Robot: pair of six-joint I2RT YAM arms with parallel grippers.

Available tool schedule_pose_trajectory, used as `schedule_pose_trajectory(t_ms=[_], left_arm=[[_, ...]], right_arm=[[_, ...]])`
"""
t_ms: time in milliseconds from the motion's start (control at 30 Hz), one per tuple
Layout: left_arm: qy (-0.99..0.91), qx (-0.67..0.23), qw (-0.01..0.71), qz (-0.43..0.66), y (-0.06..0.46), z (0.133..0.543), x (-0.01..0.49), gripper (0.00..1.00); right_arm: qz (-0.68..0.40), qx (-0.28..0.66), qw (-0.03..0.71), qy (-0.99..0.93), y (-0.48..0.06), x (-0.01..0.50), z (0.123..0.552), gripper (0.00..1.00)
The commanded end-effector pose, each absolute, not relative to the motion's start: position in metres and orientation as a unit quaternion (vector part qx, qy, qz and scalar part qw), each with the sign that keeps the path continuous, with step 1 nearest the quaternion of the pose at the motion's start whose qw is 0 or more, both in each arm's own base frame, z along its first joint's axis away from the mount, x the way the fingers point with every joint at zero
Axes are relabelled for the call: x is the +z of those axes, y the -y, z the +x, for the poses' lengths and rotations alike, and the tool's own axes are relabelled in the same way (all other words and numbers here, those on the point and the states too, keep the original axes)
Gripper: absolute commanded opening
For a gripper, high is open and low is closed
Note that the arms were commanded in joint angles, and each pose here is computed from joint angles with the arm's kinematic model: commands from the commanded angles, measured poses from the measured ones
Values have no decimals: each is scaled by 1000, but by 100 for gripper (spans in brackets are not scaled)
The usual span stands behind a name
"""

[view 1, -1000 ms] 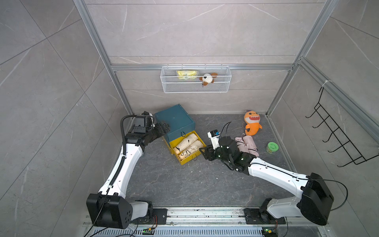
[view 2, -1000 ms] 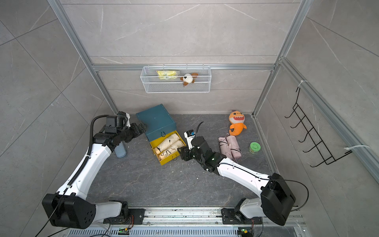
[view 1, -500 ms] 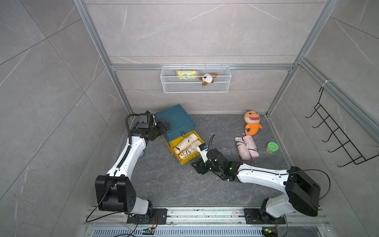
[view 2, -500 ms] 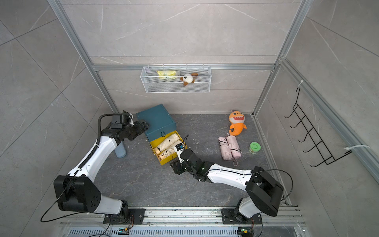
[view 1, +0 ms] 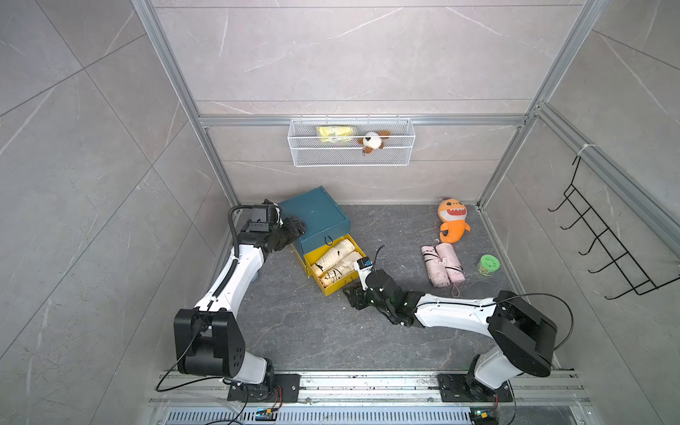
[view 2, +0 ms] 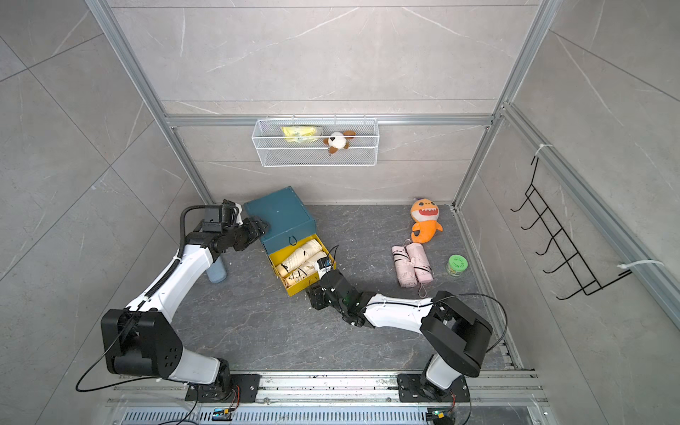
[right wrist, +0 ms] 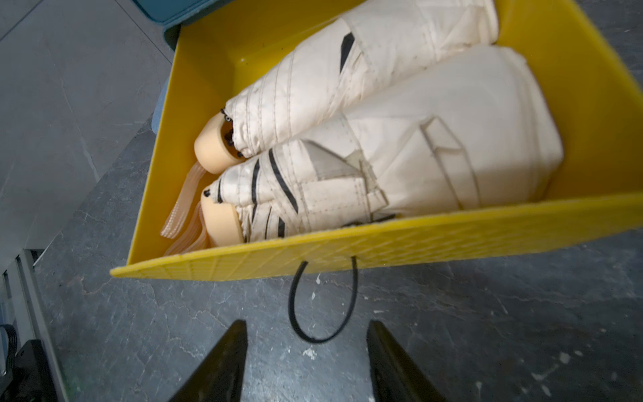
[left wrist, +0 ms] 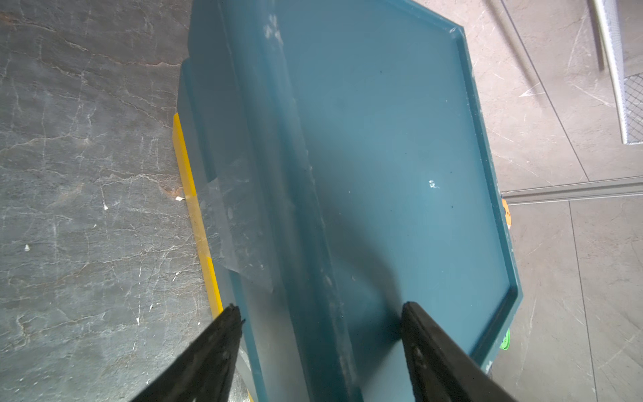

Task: Place the umbrella in the drawer by color
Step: Close the drawer in the storage box.

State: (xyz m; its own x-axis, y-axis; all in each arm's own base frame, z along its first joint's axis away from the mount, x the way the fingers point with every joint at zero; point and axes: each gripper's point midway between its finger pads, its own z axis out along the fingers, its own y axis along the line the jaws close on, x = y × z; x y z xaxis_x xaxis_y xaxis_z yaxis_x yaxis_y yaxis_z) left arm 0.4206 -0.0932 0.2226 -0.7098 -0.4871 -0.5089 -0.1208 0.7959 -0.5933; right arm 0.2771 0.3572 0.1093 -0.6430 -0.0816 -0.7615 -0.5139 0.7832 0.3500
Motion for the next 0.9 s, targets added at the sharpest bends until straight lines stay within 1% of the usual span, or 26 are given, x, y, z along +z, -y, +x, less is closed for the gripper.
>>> schedule_pose_trajectory(t_ms=[0, 100, 333, 867], left_arm=[[-886, -276, 333, -170, 95, 420, 214, 73], [-887, -275, 329, -171, 94, 419, 207, 73], [-889, -275, 323, -173, 94, 416, 199, 72], [-894, -274, 308, -176, 95, 415, 182, 72]], right_arm=[[-151, 281, 401, -859, -360, 111, 288, 57], [-148, 278, 403, -860, -362, 110, 293, 56], [-142, 279, 411, -856, -365, 116, 300, 47], [-147, 275, 421, -852, -375, 126, 311, 16]])
